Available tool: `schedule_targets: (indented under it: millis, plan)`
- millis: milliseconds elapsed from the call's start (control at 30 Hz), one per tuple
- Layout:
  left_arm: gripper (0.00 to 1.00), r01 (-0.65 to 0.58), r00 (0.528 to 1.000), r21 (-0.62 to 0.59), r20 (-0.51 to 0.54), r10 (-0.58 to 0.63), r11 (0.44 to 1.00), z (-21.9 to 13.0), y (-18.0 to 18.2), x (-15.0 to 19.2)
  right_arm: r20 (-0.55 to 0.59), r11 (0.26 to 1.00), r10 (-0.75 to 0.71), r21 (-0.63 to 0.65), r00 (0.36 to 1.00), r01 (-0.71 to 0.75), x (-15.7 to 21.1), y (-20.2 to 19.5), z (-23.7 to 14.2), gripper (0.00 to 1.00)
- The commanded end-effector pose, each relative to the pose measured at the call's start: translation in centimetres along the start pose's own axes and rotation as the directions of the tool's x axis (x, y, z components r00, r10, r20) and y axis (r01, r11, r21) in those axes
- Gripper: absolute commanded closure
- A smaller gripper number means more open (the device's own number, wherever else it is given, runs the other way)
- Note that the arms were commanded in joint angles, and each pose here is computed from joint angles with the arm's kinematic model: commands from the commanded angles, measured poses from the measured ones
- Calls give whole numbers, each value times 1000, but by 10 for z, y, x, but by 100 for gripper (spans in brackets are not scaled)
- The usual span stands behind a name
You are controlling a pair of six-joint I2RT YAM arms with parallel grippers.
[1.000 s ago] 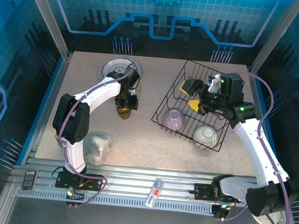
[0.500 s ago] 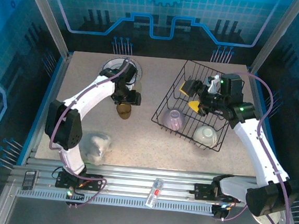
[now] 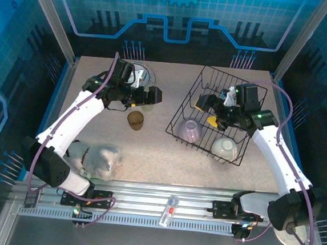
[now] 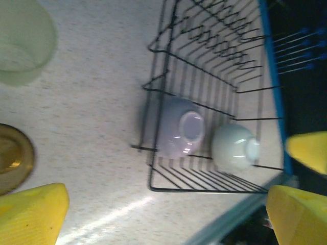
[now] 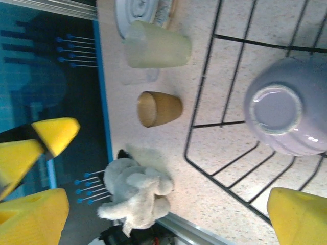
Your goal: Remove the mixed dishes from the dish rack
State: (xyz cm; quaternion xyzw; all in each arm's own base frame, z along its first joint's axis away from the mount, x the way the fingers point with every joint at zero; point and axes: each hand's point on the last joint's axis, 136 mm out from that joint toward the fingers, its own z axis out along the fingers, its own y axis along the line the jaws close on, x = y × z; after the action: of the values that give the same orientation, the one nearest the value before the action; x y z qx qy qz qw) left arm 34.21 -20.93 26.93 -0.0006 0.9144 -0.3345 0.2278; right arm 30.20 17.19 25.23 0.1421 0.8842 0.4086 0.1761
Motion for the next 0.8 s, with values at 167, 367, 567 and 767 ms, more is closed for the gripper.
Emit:
schedule_targets:
  millis: [167, 367, 567, 767]
  plan:
    - [1, -25, 988, 25, -152, 28, 999, 32, -18, 38, -91, 960, -97, 252, 991, 117, 20, -55, 17, 2]
    - [8, -53, 970, -34, -238, 44, 998, 58, -8, 55, -162, 911, -165, 352, 973, 214, 29, -67, 32, 3]
    - [19, -65, 949, -75, -313, 38, 995, 95, -6, 60, -203, 882, -204, 387, 958, 270, 35, -67, 40, 4]
    - [29, -65, 936, -161, -352, 4, 985, 123, 8, 64, -197, 881, -210, 386, 958, 273, 39, -68, 37, 4]
